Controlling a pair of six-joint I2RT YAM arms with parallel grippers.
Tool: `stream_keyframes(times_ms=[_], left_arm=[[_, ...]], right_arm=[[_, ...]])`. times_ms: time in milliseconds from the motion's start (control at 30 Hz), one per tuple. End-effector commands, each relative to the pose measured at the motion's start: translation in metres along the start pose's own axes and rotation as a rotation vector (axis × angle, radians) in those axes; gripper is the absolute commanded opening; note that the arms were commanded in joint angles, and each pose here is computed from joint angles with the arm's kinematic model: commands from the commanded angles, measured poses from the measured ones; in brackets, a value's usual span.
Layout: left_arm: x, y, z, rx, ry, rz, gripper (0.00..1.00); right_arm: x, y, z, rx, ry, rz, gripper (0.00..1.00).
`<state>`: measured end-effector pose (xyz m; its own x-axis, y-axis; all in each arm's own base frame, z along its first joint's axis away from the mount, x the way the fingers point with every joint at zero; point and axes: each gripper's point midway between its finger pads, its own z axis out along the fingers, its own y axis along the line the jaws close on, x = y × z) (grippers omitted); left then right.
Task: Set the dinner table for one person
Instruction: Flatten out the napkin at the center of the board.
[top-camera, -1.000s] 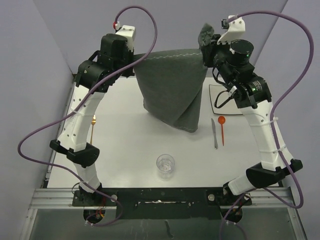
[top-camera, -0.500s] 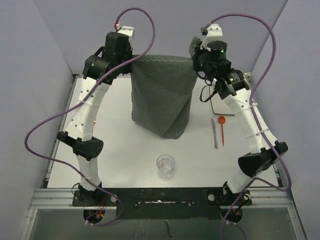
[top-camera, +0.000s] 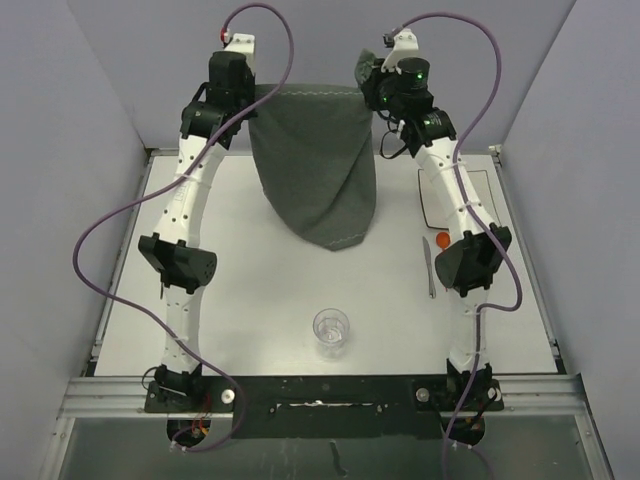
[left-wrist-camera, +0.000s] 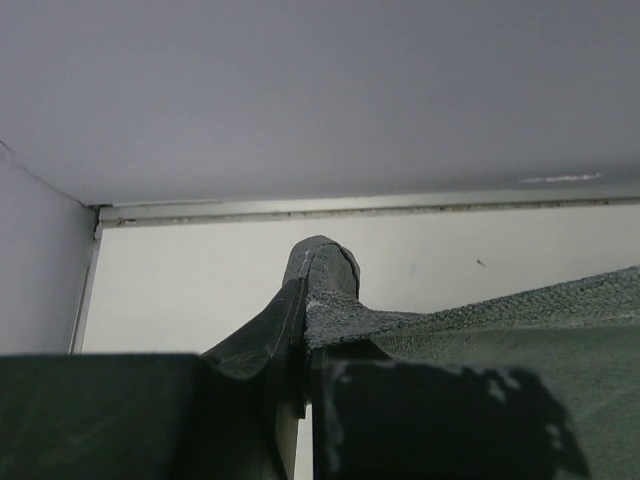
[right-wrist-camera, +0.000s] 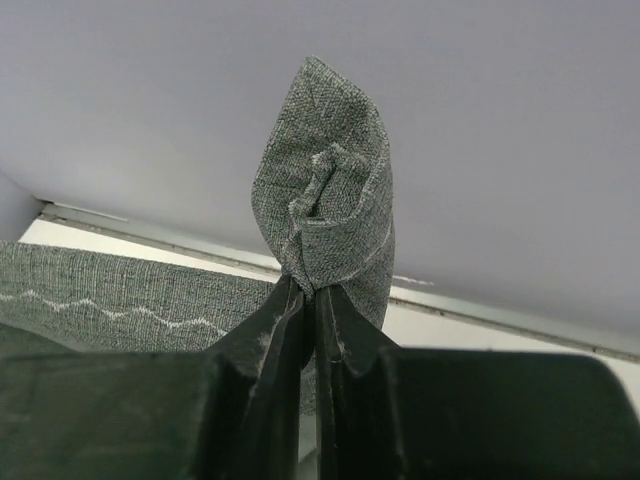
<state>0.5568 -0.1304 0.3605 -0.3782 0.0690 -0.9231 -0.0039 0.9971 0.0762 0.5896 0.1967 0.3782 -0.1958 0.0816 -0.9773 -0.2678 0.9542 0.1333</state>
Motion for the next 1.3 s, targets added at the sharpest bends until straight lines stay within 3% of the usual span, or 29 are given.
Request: stream_keyframes(times_ms=[0,300,400,533,667,900,967,1267], left_arm=[[-0.099,0.091,-0.042,-0.229,-0.324,-0.11,0.0],[-0.127,0.108,-0.114,-0.239,-0.396,-0.132,0.0],[-0.12,0.107,-0.137,-0.23,-0.369,-0.115,0.0],[-0.074,0.083,-0.148,-0.114,-0.23,-0.083,0.0],[-0.016,0.045,-0.168,0.039,-0.091,-0.056,0.0],[0.12,-0.018,-0.194,0.218,0.218,-0.015,0.0],[0.147,-0.025,-0.197,0.238,0.281,-0.019,0.0],[0.196,-0.045,-0.198,0.301,0.427,-0.015,0.0]], right_arm=[[-0.103,-0.035,-0.032,0.069,-0.276,-0.061,0.0],[-0.149,-0.016,-0.115,0.009,-0.417,-0.109,0.0],[-0.134,-0.029,-0.138,0.081,-0.369,-0.094,0.0],[-0.07,-0.062,-0.155,0.25,-0.155,0.002,0.0],[0.011,-0.072,-0.16,0.299,0.097,0.051,0.0],[0.158,-0.081,-0.171,0.369,0.525,0.147,0.0],[0.179,-0.078,-0.17,0.357,0.584,0.176,0.0],[0.219,-0.066,-0.173,0.344,0.735,0.239,0.0]])
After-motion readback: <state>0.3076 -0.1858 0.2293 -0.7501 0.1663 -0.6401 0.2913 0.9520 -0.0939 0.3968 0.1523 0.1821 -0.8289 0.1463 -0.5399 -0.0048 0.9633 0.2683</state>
